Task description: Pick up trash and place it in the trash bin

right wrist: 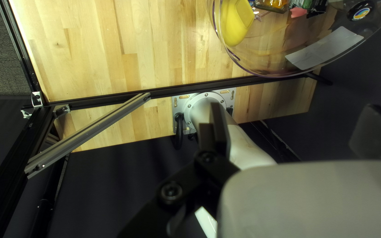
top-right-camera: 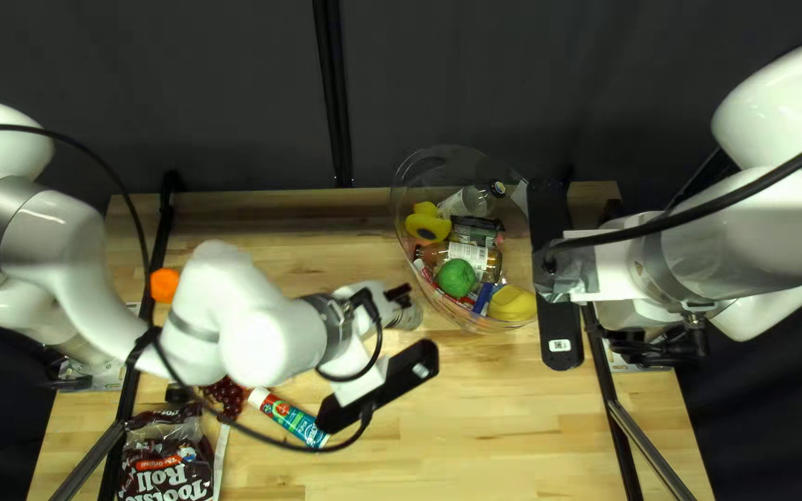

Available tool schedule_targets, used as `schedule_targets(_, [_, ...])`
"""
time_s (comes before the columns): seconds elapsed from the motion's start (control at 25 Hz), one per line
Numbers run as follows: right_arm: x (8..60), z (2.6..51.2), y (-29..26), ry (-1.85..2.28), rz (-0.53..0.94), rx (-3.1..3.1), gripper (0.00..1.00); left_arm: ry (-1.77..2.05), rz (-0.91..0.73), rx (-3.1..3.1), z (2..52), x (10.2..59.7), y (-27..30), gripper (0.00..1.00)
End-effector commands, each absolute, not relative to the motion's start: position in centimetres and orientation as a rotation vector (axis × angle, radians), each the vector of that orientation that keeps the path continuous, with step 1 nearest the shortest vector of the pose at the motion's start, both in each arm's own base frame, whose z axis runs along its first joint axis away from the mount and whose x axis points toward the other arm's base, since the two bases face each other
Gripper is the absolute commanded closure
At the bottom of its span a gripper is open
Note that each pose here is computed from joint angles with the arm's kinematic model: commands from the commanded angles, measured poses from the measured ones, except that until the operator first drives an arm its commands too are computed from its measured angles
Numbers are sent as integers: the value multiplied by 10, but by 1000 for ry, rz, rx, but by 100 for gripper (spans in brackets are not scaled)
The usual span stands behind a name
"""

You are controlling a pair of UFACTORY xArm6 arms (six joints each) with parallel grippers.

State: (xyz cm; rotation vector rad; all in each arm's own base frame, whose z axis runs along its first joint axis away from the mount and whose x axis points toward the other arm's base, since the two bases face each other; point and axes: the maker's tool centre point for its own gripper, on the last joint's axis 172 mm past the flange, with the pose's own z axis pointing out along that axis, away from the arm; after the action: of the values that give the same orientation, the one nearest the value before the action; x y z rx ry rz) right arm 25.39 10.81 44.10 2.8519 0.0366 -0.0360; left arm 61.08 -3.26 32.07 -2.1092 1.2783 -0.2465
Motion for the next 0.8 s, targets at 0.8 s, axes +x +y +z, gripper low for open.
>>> schedule_targets(0.8, [254, 441, 108, 37, -36, 2852, 0, 652, -487, -2578, 273, 671, 80, 100])
